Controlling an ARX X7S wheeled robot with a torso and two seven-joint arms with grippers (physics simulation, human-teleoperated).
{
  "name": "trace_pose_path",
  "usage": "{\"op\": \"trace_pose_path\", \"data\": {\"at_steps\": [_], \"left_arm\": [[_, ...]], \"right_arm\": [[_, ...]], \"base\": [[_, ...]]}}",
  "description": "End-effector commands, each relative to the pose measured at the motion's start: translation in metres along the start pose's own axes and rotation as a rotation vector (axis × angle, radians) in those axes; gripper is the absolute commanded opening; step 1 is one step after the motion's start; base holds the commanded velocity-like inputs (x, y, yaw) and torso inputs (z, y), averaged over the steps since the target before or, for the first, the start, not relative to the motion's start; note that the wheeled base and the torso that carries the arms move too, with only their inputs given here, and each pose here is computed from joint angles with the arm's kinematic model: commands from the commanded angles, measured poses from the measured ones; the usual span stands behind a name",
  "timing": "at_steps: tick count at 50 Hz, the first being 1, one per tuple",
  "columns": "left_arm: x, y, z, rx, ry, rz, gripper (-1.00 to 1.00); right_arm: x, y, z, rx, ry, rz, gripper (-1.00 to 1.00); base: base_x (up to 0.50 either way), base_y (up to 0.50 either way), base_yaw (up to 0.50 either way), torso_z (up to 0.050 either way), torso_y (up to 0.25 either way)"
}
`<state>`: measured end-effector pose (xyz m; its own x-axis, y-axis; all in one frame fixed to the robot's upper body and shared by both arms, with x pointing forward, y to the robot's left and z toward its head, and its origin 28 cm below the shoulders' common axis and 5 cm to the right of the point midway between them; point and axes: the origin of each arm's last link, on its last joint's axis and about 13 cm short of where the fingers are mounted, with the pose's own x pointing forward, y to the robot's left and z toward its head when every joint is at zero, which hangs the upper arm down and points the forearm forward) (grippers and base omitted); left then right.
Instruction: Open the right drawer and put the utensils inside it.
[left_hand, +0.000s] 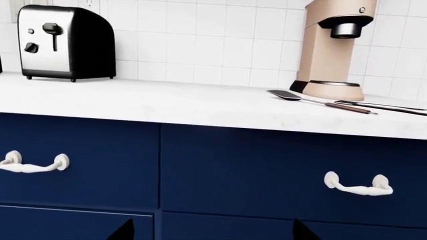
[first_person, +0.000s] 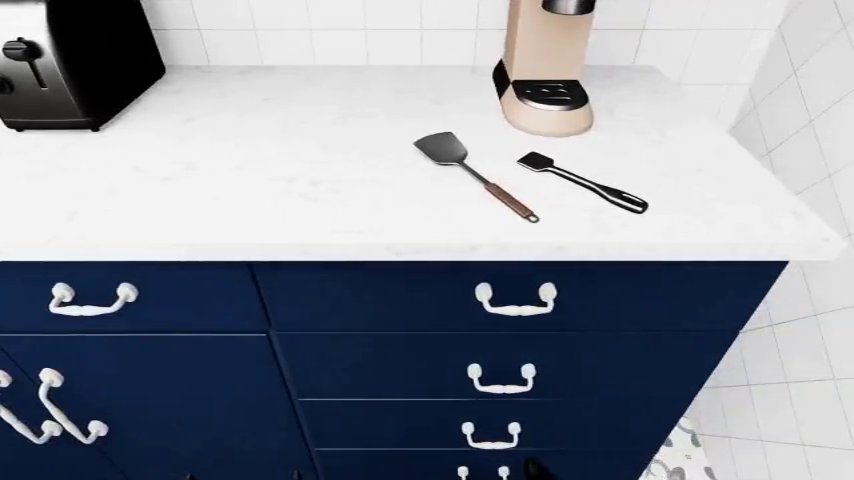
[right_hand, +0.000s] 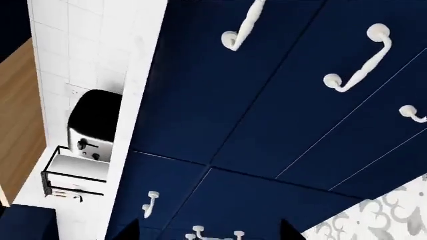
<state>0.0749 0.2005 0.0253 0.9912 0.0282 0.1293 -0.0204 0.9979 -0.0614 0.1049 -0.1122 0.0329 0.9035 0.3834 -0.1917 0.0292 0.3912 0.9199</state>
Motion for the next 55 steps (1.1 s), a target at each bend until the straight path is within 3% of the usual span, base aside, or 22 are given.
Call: {"op": "trace_pose_path", "data": {"at_steps": [1, 10, 18, 20, 21, 26, 31, 38, 47, 48, 49, 55], "left_arm": [[0.000, 0.000, 0.000, -0.006, 0.002, 0.003, 1.00], [0.000, 0.000, 0.001, -0.001, 0.003, 0.004, 1.00], [0.000, 0.000, 0.000, -0.001, 0.003, 0.004, 1.00], [0.000, 0.000, 0.000, -0.001, 0.004, 0.005, 1.00], [0.000, 0.000, 0.000, 0.000, 0.004, 0.006, 1.00], [0.000, 0.000, 0.000, 0.001, 0.004, 0.007, 1.00], [0.000, 0.001, 0.000, -0.002, 0.006, 0.008, 1.00], [0.000, 0.001, 0.000, -0.010, 0.007, 0.012, 1.00], [0.001, 0.001, 0.000, -0.001, 0.009, 0.018, 1.00], [0.001, 0.001, 0.000, 0.000, 0.009, 0.021, 1.00], [0.001, 0.001, 0.000, 0.004, 0.011, 0.024, 1.00], [0.002, 0.001, 0.000, -0.004, 0.015, 0.027, 1.00]], "right_arm": [[0.010, 0.006, 0.010, 0.355, 0.025, 0.088, 1.00], [0.023, 0.005, 0.022, 0.366, -0.087, 0.025, 1.00], [0.041, 0.009, 0.022, 0.321, -0.049, 0.002, 1.00], [0.045, 0.012, 0.021, 0.288, -0.041, 0.023, 1.00], [0.044, 0.016, 0.020, 0.211, -0.042, 0.045, 1.00], [0.063, 0.014, 0.021, 0.273, -0.055, -0.039, 1.00], [0.072, 0.025, 0.027, 0.215, -0.066, -0.042, 1.00], [0.087, 0.032, 0.042, 0.220, -0.106, -0.004, 1.00], [0.094, 0.025, 0.045, 0.269, -0.140, 0.006, 1.00], [0.094, 0.025, 0.044, 0.225, -0.134, -0.020, 1.00], [0.094, 0.026, 0.045, 0.258, -0.141, -0.004, 1.00], [0.095, 0.026, 0.042, 0.241, -0.118, -0.020, 1.00]], "base": [[0.00, 0.00, 0.00, 0.000, 0.000], [0.00, 0.00, 0.00, 0.000, 0.000], [0.00, 0.00, 0.00, 0.000, 0.000], [0.00, 0.00, 0.00, 0.000, 0.000], [0.00, 0.00, 0.00, 0.000, 0.000], [0.00, 0.00, 0.00, 0.000, 0.000], [0.00, 0.00, 0.00, 0.000, 0.000], [0.00, 0.00, 0.00, 0.000, 0.000], [0.00, 0.00, 0.00, 0.000, 0.000], [0.00, 0.00, 0.00, 0.000, 0.000], [0.00, 0.00, 0.00, 0.000, 0.000], [0.00, 0.00, 0.00, 0.000, 0.000]]}}
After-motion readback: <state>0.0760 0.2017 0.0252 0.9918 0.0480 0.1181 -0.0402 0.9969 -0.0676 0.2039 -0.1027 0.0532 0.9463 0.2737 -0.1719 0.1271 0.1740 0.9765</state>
